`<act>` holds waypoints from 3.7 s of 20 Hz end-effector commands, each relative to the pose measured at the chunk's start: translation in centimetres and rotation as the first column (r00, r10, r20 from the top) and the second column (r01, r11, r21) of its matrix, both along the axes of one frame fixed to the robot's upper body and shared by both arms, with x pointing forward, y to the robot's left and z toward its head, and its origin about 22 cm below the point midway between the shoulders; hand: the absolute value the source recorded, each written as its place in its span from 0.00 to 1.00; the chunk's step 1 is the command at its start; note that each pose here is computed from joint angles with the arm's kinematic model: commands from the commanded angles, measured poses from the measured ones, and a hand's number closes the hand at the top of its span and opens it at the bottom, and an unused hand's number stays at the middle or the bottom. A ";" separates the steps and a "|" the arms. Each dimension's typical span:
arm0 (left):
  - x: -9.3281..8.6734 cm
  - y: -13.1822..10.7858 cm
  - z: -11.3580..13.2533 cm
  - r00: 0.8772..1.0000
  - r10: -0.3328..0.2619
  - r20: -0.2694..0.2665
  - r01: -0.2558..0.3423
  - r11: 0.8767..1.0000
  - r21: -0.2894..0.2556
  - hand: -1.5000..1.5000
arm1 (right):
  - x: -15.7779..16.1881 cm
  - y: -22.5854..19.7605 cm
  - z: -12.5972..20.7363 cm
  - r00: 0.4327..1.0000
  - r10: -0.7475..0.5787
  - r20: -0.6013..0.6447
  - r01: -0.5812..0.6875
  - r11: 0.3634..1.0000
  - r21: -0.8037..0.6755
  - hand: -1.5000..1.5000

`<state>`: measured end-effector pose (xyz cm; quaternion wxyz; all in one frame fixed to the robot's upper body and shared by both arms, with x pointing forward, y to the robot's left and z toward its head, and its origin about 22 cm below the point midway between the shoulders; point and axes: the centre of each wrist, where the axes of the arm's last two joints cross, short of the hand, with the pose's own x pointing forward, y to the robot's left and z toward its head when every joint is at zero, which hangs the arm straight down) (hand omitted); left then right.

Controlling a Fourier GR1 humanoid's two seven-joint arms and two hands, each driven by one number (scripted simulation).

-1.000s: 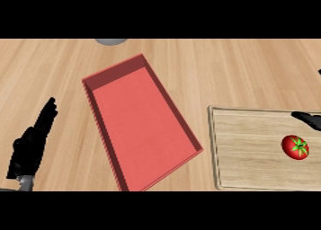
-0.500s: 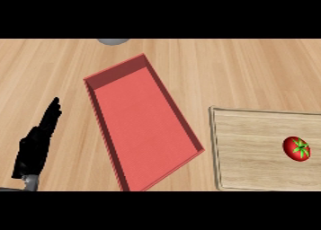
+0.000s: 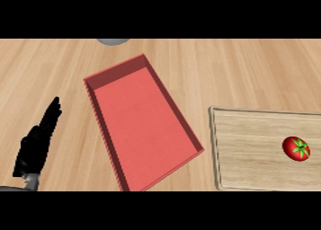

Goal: Pick the tomato from the tray and place it in the cardboard box

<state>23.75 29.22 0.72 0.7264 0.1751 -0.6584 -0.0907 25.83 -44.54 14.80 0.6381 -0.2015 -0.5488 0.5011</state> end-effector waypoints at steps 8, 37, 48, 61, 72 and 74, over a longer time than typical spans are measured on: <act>-1.1 0.8 0.2 1.000 -0.006 0.008 0.006 1.000 -0.005 0.50 | -1.2 4.5 -3.8 0.990 -0.049 -0.131 0.029 0.988 -0.153 0.00; 1.1 0.3 0.8 1.000 0.003 0.005 -0.003 1.000 -0.008 0.50 | -1.1 5.2 -7.7 0.986 -0.102 -0.135 0.077 0.981 -0.176 0.00; -0.2 -0.6 -0.3 1.000 -0.004 -0.013 0.004 1.000 0.005 0.50 | -1.2 7.3 -11.4 0.982 -0.088 -0.168 0.049 0.974 -0.221 0.00; -0.2 0.6 -1.1 1.000 0.008 -0.005 -0.008 1.000 0.001 0.50 | 0.1 4.8 -11.5 0.996 -0.077 0.044 0.086 0.957 -0.275 1.00; 0.4 0.5 0.6 1.000 0.015 -0.008 -0.015 1.000 -0.007 0.50 | -3.0 19.1 -12.1 0.921 -0.323 0.220 0.380 0.869 -0.317 1.00; 0.3 0.0 -0.5 1.000 0.027 -0.001 -0.027 1.000 0.008 0.50 | -6.1 20.5 -12.8 0.906 -0.351 0.236 0.414 0.850 -0.327 1.00</act>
